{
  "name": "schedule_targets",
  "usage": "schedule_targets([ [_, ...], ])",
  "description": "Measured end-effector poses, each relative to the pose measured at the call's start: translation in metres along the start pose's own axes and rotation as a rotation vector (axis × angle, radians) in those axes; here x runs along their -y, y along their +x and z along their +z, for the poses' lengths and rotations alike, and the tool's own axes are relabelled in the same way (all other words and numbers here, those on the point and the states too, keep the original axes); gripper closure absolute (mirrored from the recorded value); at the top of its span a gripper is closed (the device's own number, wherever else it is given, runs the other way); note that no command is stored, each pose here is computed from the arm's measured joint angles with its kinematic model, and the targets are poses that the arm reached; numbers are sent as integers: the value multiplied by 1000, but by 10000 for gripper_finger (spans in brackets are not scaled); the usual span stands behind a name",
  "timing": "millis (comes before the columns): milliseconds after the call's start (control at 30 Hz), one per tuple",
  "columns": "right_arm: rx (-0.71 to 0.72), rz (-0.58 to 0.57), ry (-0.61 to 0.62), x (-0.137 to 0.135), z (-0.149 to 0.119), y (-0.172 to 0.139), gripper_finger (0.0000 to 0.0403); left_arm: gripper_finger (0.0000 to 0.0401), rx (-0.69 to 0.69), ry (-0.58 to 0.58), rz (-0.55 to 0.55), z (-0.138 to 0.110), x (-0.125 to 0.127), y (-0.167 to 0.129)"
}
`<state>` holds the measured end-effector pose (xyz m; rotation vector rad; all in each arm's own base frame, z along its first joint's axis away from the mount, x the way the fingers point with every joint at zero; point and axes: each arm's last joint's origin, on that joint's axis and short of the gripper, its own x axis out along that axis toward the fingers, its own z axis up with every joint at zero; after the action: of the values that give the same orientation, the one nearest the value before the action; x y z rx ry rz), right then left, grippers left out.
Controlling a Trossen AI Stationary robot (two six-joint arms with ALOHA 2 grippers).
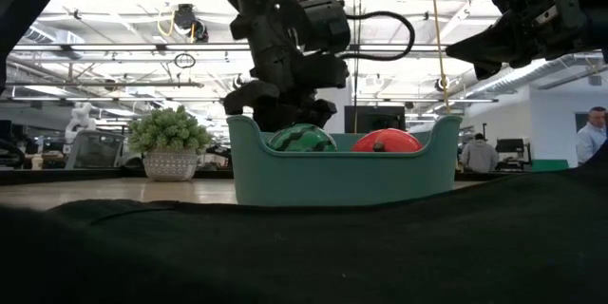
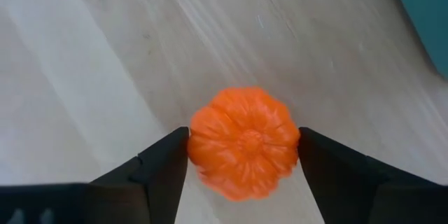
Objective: Pick and placing Produce into tupperware
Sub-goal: Put the pumpkin into the blue bin
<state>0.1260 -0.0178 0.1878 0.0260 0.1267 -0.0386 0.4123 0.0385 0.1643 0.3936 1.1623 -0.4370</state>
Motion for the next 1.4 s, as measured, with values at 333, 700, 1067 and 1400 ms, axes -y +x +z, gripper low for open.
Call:
schedule_targets([
  [333, 0, 0, 0, 0, 0, 0, 403, 148, 13, -2, 40, 21, -10, -30],
  [700, 0, 0, 0, 0, 0, 0, 403, 144, 115, -30, -8, 44, -15, -63],
  [1067, -1, 0, 0, 0, 0, 0, 403, 144, 128, -18, -35, 55, -16, -95],
  [1400, -1, 0, 0, 0, 0, 0, 403, 144, 123, -25, -30, 60, -16, -116],
])
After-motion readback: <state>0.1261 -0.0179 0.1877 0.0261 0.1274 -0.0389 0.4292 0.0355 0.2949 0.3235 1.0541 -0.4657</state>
